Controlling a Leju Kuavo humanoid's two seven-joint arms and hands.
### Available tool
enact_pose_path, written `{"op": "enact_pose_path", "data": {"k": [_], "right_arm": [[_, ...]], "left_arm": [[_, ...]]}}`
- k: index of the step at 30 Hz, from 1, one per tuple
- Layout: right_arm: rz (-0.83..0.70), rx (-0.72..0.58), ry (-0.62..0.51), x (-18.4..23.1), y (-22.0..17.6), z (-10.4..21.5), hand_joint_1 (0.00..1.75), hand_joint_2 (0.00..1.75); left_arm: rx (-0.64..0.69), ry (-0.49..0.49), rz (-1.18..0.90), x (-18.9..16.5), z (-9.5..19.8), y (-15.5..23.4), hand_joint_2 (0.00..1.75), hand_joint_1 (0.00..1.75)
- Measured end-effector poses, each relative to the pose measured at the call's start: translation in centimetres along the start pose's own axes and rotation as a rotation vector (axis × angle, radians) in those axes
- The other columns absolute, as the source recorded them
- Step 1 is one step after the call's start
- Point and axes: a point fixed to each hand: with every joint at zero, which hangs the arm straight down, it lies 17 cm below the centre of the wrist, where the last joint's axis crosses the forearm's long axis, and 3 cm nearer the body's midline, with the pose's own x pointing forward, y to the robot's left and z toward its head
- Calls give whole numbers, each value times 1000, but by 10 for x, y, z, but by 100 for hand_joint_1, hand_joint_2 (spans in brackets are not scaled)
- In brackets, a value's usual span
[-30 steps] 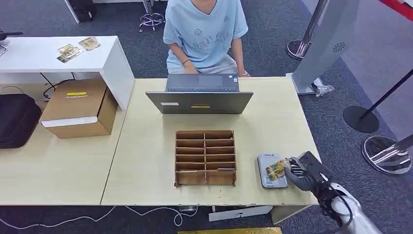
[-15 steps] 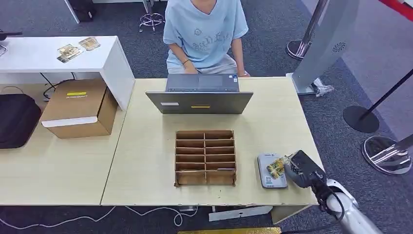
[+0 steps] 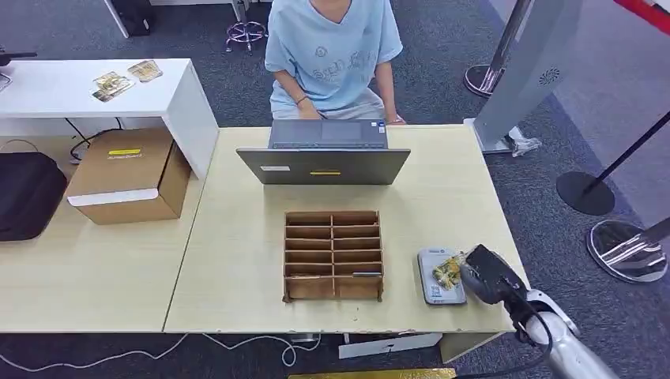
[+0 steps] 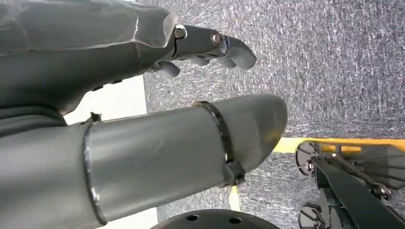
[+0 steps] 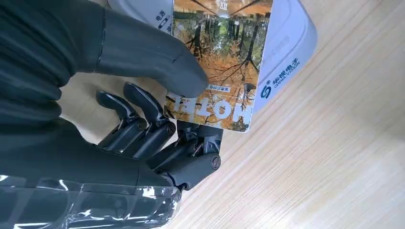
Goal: Pass the card to the sensor for recognition and then transmit it.
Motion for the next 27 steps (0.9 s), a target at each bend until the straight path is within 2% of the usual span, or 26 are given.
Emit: {"op": "enact_pose_path", "data": {"k": [10, 19, 23, 27], "right_arm": [[-27, -57, -57, 14, -9, 4, 175, 175], [-68, -175, -156, 40, -39, 9, 175, 175], [-35, -255, -211, 55, -59, 11, 175, 175], [-33, -276, -226, 61, -65, 11, 175, 175]], "left_arm": [[4, -5, -33, 1, 0, 0, 0, 0], [7, -7, -44, 1, 0, 0, 0, 0], [9, -10, -55, 1, 0, 1, 0, 0], [10, -11, -60, 1, 0, 1, 0, 0]]}}
